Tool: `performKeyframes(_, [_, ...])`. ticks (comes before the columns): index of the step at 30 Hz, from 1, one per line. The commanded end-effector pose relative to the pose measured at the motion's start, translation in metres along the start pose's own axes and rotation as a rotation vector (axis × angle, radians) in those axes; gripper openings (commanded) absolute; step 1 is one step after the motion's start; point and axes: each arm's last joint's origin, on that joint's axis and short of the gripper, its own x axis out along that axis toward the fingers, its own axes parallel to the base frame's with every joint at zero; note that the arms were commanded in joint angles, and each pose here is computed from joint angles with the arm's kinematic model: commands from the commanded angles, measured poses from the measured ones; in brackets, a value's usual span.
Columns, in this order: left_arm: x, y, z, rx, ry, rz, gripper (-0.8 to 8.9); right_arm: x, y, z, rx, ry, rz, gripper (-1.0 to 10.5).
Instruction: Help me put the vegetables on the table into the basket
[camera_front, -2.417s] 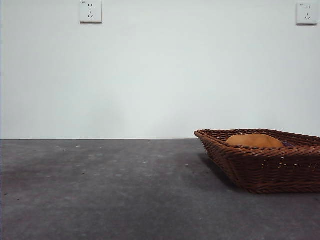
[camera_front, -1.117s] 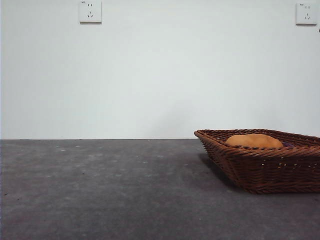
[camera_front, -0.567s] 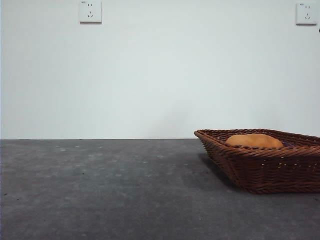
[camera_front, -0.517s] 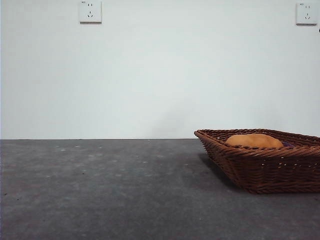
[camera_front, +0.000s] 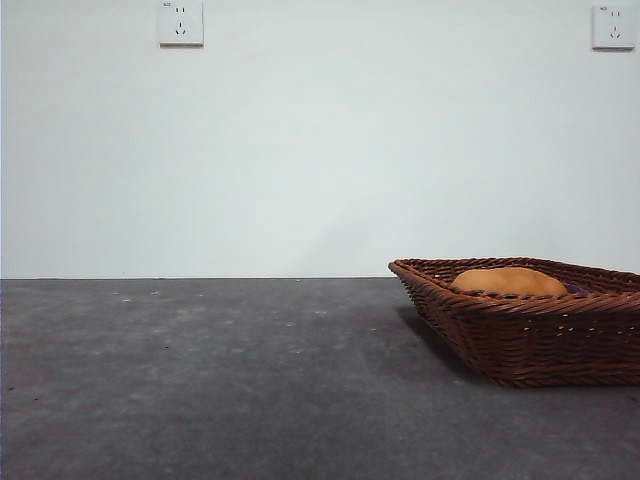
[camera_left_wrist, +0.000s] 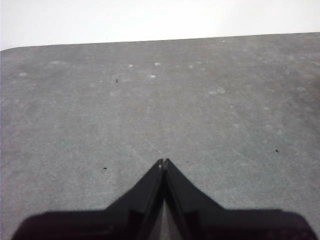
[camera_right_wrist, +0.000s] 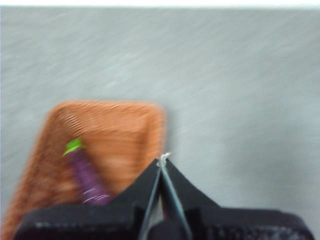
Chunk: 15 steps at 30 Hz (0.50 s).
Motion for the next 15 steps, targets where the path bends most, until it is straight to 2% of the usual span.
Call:
performKeyframes(1, [0.001,0.000,-0.003,-0.010,0.005,0.004,-0.04,-0.041,0.005,0.001,-0.038,-0.133,-0.057,0.0])
performKeyframes(5, [0.001,0.000,-0.003,-0.010,0.008,0.004,-0.04,-0.111,0.013,-0.013,-0.003,-0.351,-0.116,0.0])
performKeyframes(8, [0.001,0.000,-0.003,-0.011,0.010,0.004,-0.04,-0.135,0.017,-0.037,-0.006,-0.456,-0.139,0.0])
performKeyframes(15, [0.001,0.000,-0.003,-0.011,0.012,0.004,-0.04,-0.105,0.017,-0.096,0.031,-0.533,-0.203,0.0])
